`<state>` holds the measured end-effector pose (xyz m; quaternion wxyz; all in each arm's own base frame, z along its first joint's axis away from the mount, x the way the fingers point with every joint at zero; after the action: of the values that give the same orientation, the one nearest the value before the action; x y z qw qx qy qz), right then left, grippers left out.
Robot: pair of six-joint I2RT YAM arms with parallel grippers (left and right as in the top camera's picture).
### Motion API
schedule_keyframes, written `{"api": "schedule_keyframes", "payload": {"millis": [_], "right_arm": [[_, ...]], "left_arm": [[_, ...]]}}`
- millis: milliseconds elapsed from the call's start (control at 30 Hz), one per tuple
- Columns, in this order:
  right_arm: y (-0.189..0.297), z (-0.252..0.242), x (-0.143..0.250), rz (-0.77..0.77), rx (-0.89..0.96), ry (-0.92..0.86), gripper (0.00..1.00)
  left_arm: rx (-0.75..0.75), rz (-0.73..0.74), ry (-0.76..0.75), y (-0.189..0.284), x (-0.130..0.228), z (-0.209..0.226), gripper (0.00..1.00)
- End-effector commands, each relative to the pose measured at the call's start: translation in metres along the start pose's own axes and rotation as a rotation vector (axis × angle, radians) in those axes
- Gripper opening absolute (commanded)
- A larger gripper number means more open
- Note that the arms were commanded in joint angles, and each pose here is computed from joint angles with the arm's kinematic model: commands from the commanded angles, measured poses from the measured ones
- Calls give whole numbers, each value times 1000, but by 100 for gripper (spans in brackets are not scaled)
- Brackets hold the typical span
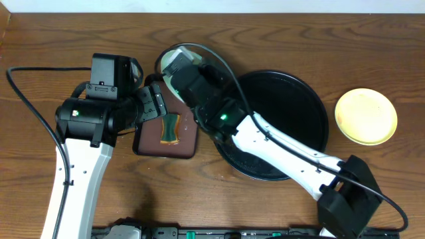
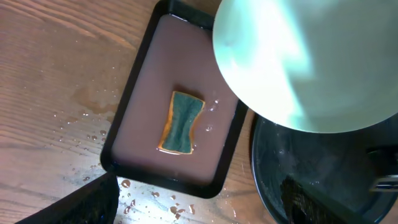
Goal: Clean dirty plates on tray and stack at the side
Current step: 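Hold the pale green plate tilted above the brown tray with the right gripper, then carry the pale green plate right and set it on the yellow plate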
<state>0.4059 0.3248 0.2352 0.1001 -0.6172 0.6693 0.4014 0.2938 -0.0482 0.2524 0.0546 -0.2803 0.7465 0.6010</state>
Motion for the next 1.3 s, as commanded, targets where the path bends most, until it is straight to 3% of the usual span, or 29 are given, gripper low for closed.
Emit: {"api": "schedule_keyframes", "payload": {"millis": [0, 133, 267, 300, 367, 500, 633, 800, 933, 1033, 1133, 1167, 1200, 1233, 1267], "right_arm": [[2, -1, 3, 3, -117, -145, 1], [-7, -38, 53, 180, -79, -445, 1], [-8, -78, 97, 303, -322, -822, 1], [-7, -105, 125, 360, -401, -988, 1], [-6, -132, 157, 408, -427, -1109, 1], [6, -203, 267, 577, -260, -1356, 1], [34, -243, 358, 689, -95, -1517, 1], [67, -247, 446, 796, 62, -1679, 1], [82, -223, 511, 835, 167, -1772, 1], [85, -201, 532, 841, 171, -1788, 1], [78, -187, 526, 805, 89, -1791, 1], [76, -188, 523, 791, 80, -1793, 19], [74, -194, 516, 742, 63, -1796, 46], [73, -202, 507, 689, 48, -1794, 56], [74, -209, 499, 648, 45, -1788, 60]], "left_arm": [[14, -13, -8, 5, -4, -2, 84], [14, -13, -8, 5, -4, -2, 84], [14, -13, -8, 5, -4, -2, 84], [14, -13, -8, 5, -4, -2, 84], [14, -13, -8, 5, -4, -2, 84], [14, -13, -8, 5, -4, -2, 84], [14, -13, -8, 5, -4, -2, 84], [14, -13, -9, 5, -4, -2, 84], [14, -13, -8, 5, -4, -2, 84], [14, -13, -8, 5, -4, -2, 84], [14, -13, -9, 5, -4, -2, 84], [14, -13, -8, 5, -4, -2, 84], [14, -13, -8, 5, -4, -2, 84], [14, -13, -9, 5, -4, -2, 84], [14, -13, -9, 5, -4, -2, 84]]}}
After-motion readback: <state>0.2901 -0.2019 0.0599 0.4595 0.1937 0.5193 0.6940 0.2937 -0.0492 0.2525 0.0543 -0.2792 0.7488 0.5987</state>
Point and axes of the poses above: each gripper's point midway between its finger pads, its own y axis back along the fingers, its own z axis along the line the jaws close on, x = y × z, the point moved 1 cm from there along y, back along the fingers, and after that the axes turned 3 degrees about y, right-handed, at the moved point
